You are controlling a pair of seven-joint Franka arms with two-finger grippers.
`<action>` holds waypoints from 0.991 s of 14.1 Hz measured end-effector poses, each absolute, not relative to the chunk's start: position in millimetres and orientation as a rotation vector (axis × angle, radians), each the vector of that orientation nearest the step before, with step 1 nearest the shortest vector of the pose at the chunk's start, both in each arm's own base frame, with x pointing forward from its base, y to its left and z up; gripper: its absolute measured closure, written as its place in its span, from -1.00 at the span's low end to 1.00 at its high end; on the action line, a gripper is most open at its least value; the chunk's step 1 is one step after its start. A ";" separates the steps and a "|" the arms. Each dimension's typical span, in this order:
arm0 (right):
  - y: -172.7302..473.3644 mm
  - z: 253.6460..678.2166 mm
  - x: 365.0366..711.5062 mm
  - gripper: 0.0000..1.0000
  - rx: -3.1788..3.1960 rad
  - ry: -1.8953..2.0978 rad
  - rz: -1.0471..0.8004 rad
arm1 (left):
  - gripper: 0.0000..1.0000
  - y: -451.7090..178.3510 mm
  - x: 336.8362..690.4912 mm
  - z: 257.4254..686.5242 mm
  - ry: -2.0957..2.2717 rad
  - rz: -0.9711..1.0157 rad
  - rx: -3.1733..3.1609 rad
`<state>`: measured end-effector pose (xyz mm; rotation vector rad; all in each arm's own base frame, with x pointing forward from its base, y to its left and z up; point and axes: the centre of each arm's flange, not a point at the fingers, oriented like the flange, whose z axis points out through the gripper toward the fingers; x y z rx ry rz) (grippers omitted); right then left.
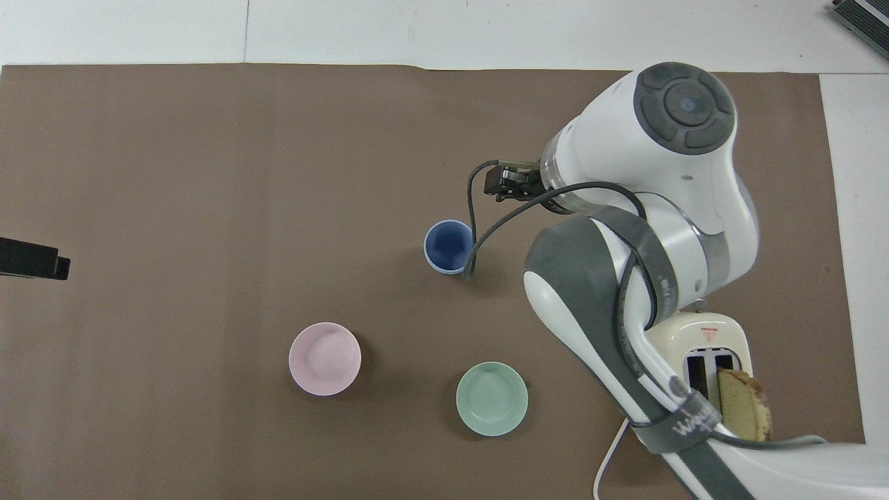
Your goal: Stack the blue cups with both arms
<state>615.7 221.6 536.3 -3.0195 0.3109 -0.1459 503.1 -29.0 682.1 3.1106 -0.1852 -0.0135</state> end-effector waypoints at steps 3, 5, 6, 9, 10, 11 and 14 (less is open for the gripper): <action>201.1 545.6 616.7 -1.00 -3.032 0.290 -0.147 | -1.00 -29.0 503.1 682.1 -0.185 -0.013 3.111; 185.7 548.7 615.8 -1.00 -3.056 0.259 -0.110 | -1.00 -29.0 503.1 682.2 -0.185 -0.013 3.111; 175.5 554.2 615.6 -1.00 -3.067 0.236 -0.096 | -1.00 -29.0 503.1 682.1 -0.185 -0.013 3.111; 133.6 575.9 609.3 -1.00 -3.109 0.125 -0.027 | -1.00 -29.0 503.1 682.1 -0.185 -0.014 3.111; 116.4 586.0 606.7 -1.00 -3.117 0.076 -0.022 | -1.00 -29.0 503.1 682.1 -0.185 -0.014 3.111; 98.5 596.4 603.5 -1.00 -3.125 0.027 -0.024 | -1.00 -29.0 503.1 682.1 -0.185 -0.014 3.111; 51.5 621.1 593.0 -1.00 -3.143 -0.085 -0.041 | -1.00 -29.0 503.1 682.1 -0.185 -0.014 3.111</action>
